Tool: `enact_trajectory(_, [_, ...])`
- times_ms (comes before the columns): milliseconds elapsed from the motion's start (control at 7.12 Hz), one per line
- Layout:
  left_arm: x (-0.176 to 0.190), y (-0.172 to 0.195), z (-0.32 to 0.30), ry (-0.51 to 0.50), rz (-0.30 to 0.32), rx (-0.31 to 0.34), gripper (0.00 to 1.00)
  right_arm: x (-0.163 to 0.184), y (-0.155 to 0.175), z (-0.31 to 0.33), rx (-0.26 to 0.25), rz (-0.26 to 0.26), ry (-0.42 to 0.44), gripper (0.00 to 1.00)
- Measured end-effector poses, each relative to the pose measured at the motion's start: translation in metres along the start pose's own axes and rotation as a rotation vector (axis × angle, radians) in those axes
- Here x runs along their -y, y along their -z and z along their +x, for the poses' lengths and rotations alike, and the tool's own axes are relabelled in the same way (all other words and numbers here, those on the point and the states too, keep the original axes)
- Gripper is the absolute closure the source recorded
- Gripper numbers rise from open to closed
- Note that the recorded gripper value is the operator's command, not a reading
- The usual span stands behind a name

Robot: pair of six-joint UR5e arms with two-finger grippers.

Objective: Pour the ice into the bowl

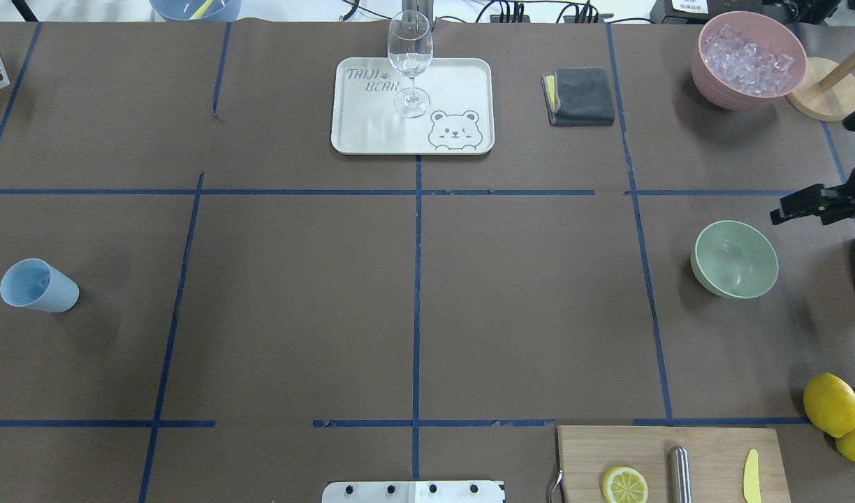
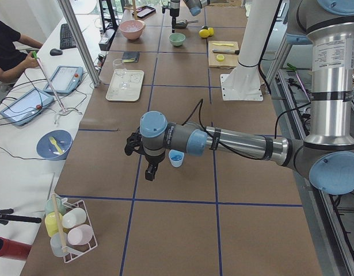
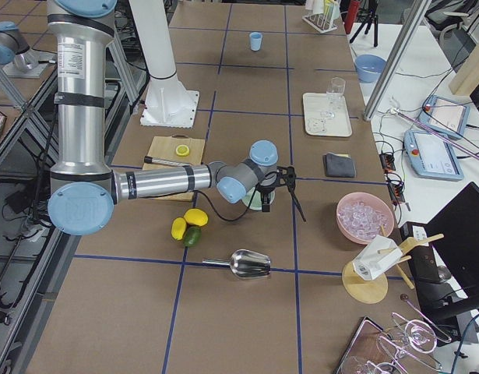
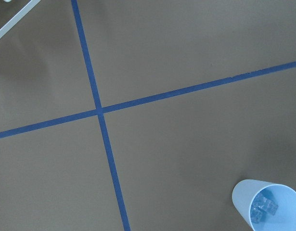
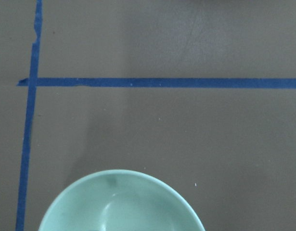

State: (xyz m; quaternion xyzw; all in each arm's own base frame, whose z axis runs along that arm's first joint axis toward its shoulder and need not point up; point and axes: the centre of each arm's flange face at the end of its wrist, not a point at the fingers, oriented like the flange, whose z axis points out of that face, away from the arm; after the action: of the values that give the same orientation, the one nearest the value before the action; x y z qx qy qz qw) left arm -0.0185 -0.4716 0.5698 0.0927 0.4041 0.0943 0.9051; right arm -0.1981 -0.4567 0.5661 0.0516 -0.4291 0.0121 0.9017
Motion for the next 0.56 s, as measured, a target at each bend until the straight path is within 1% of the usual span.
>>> enact_trajectory(140, [0.001,0.001,0.001,-0.004,0.005,0.0,0.0,-0.01,-0.01,-0.001,-0.009,-0.013,-0.002,0.19])
enact_trajectory(281, [0.001,0.001,0.001,-0.007,0.01,0.0,0.0,-0.018,-0.017,0.0,-0.017,-0.028,-0.003,0.44])
enact_trajectory(421, [0.002,0.002,0.002,-0.008,0.013,0.0,0.0,-0.025,-0.023,0.002,-0.025,-0.043,-0.004,0.93])
enact_trajectory(561, [0.002,0.003,0.003,-0.009,0.014,-0.001,0.0,-0.028,-0.025,0.005,-0.029,-0.051,-0.004,1.0])
